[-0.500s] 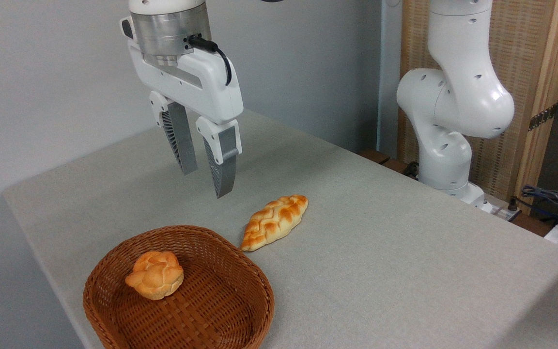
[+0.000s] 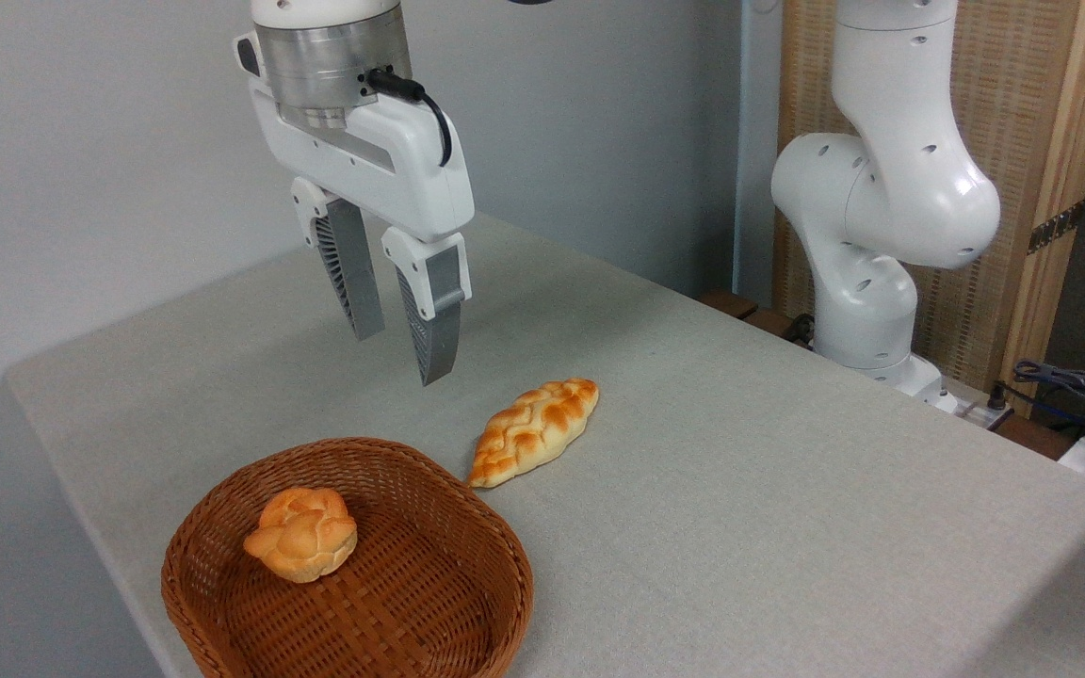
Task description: Put bread into the basket
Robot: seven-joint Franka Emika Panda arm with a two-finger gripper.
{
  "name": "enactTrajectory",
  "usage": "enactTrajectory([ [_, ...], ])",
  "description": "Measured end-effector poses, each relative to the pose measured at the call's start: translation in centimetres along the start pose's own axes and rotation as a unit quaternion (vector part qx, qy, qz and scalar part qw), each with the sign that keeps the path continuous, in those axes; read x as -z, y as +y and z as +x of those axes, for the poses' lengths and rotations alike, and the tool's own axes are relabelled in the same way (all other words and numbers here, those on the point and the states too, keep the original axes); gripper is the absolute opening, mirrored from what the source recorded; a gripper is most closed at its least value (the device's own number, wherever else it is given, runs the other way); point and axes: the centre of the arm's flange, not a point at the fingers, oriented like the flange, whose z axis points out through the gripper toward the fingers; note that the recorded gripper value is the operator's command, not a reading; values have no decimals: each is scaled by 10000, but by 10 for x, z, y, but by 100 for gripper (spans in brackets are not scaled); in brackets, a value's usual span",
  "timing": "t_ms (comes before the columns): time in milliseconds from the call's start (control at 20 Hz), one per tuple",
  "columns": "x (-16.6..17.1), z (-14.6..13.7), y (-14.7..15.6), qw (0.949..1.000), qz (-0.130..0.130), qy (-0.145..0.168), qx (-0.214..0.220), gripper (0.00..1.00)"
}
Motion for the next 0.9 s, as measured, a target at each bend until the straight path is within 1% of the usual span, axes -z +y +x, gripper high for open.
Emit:
enactTrajectory([
  [250, -1, 1, 1, 10000, -8, -8, -14, 100],
  [400, -12, 6, 10, 9999, -125, -52, -86, 100],
  [550, -31, 9, 28, 9996, -166, -87, -216, 100],
  [700, -54, 2, 52, 9989, -242, -217, -334, 100],
  [900, -90, -11, 80, 9983, -303, -270, -422, 100],
])
